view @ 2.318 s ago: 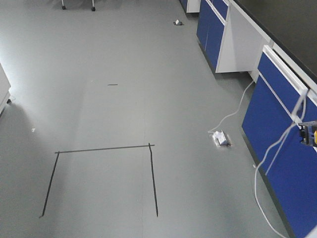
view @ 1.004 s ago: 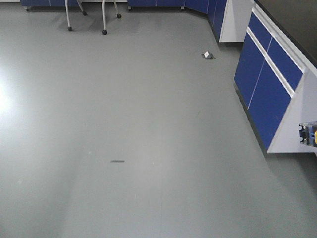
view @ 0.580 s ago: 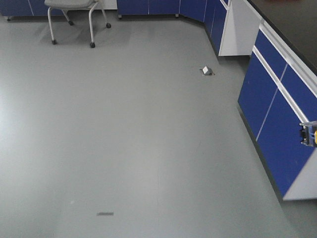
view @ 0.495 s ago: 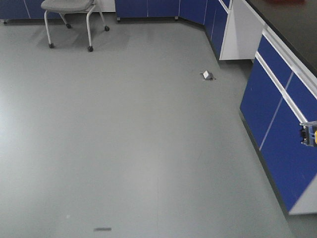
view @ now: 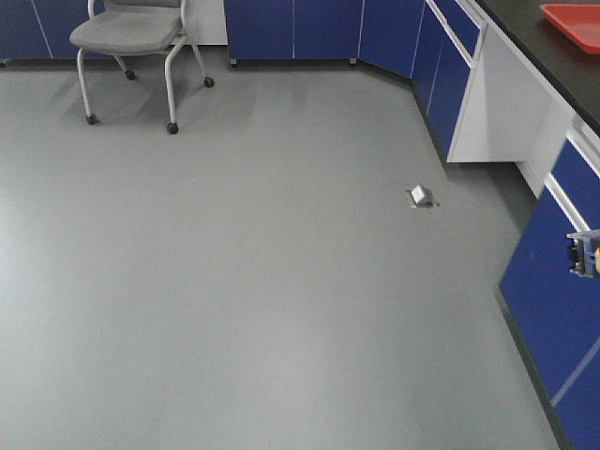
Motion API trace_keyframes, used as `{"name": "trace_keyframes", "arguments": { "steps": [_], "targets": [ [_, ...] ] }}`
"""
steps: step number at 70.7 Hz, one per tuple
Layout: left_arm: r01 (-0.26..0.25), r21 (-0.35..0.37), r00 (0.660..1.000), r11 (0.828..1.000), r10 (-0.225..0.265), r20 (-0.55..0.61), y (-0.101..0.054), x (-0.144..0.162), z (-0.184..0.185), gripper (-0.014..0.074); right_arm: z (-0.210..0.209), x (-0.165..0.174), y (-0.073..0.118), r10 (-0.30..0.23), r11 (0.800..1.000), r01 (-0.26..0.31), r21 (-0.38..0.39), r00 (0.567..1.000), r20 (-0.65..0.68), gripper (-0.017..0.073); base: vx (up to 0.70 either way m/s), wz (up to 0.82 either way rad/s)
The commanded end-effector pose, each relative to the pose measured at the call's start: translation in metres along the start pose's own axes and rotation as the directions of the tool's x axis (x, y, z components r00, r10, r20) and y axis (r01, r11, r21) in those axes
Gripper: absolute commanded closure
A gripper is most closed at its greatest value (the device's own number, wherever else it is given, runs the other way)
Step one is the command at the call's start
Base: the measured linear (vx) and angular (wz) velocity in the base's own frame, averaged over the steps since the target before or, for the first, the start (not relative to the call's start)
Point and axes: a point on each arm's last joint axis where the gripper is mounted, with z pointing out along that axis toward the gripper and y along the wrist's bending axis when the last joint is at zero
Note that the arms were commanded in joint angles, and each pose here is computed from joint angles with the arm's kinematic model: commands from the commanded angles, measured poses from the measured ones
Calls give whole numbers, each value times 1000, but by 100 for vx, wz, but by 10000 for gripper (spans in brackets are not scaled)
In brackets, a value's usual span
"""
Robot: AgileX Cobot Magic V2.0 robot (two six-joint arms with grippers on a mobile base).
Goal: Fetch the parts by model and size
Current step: 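Drive the base to the bench with the red tray, holding both switches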
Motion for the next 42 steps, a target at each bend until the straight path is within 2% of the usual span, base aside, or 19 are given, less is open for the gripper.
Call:
{"name": "trace_keyframes", "arguments": {
  "steps": [1, 42],
  "targets": [
    [3, 5, 995, 1000, -3, 98, 0, -15, -2, 601, -1, -15, -3, -9, 1000, 6, 27, 995, 96, 569, 73, 4],
    [3, 5, 995, 1000, -3, 99, 0, -15, -2, 601, -1, -15, -3, -9, 1000, 6, 27, 995, 96, 569, 73, 2]
  ]
}}
